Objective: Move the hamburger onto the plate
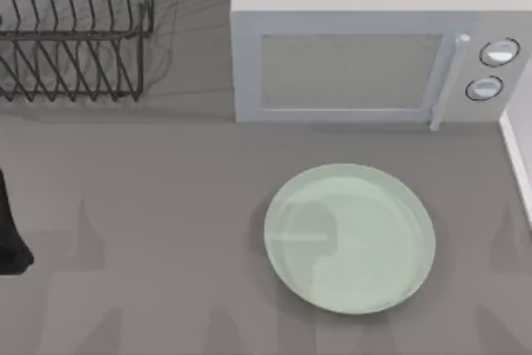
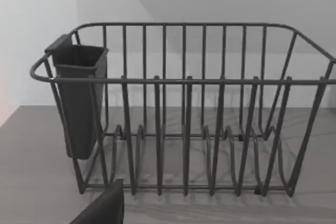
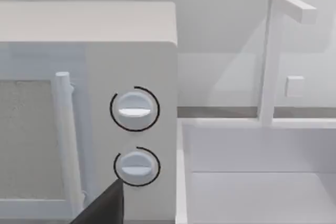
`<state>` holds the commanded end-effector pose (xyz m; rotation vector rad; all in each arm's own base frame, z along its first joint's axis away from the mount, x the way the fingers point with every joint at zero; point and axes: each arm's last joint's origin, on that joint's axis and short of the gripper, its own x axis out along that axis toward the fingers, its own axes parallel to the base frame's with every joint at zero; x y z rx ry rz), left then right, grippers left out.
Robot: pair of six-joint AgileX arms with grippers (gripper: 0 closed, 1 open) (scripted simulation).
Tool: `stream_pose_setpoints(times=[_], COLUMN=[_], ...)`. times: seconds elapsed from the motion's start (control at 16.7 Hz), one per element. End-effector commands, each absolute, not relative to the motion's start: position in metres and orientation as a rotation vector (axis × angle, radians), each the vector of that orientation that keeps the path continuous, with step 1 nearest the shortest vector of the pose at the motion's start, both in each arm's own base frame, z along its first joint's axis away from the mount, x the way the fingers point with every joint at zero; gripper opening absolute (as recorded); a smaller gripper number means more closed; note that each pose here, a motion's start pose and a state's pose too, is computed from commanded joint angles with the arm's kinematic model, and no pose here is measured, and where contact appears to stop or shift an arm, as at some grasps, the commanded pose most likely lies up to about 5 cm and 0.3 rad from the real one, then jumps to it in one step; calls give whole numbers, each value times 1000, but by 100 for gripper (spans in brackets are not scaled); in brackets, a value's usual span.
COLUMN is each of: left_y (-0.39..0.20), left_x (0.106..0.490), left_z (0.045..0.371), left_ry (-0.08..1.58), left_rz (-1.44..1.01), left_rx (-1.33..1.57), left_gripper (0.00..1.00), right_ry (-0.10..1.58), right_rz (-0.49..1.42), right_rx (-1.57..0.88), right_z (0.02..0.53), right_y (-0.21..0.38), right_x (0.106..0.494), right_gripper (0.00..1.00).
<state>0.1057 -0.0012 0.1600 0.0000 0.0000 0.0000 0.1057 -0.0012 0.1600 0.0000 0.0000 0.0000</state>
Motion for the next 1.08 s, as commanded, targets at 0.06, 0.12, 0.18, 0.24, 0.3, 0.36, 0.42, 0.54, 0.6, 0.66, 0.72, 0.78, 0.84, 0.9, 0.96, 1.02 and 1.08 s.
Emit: stream_pose_setpoints(times=[0.06,0.12,0.18,0.24,0.3,0.36,0.42,0.54,0.6,0.66,0.72,0.78,0.84,0.9,0.96,1.02,1.08], left_y=[-1,-1,-1,-1,-1,-1,-1,-1,-1,-1,-1,-1,-1,-1,-1,-1,-1], left_x=[106,106,106,106,106,106,106,106,106,106,106,106,106,106,106,106,106], left_z=[160,160,160,160,160,160,160,160,160,160,160,160,160,160,160,160,160], left_ry=[0,0,0,0,0,0,0,0,0,0,0,0,0,0,0,0,0], left_rz=[0,0,0,0,0,0,0,0,0,0,0,0,0,0,0,0,0], left_rx=[0,0,0,0,0,0,0,0,0,0,0,0,0,0,0,0,0], left_gripper=[100,100,100,100,100,100,100,100,100,100,100,100,100,100,100,100,100], right_ry=[0,1,12,33,66,110,166,313,403,501,606,713,819,920,1013,1094,1163], right_rz=[0,0,-4,-11,-19,-28,-34,-32,-20,3,38,86,147,218,296,379,463], right_rx=[0,-1,-12,-33,-64,-105,-156,-281,-354,-430,-506,-580,-648,-708,-757,-798,-830], right_z=[160,160,161,164,167,170,174,182,184,186,187,187,186,185,183,181,179], right_y=[-1,-1,-2,-2,-3,-5,-6,-10,-13,-15,-19,-23,-27,-31,-36,-41,-46], right_x=[106,106,106,106,107,108,110,116,121,126,132,139,146,153,160,166,173], right_gripper=[100,100,100,100,100,100,100,100,100,100,100,100,100,100,100,100,100])
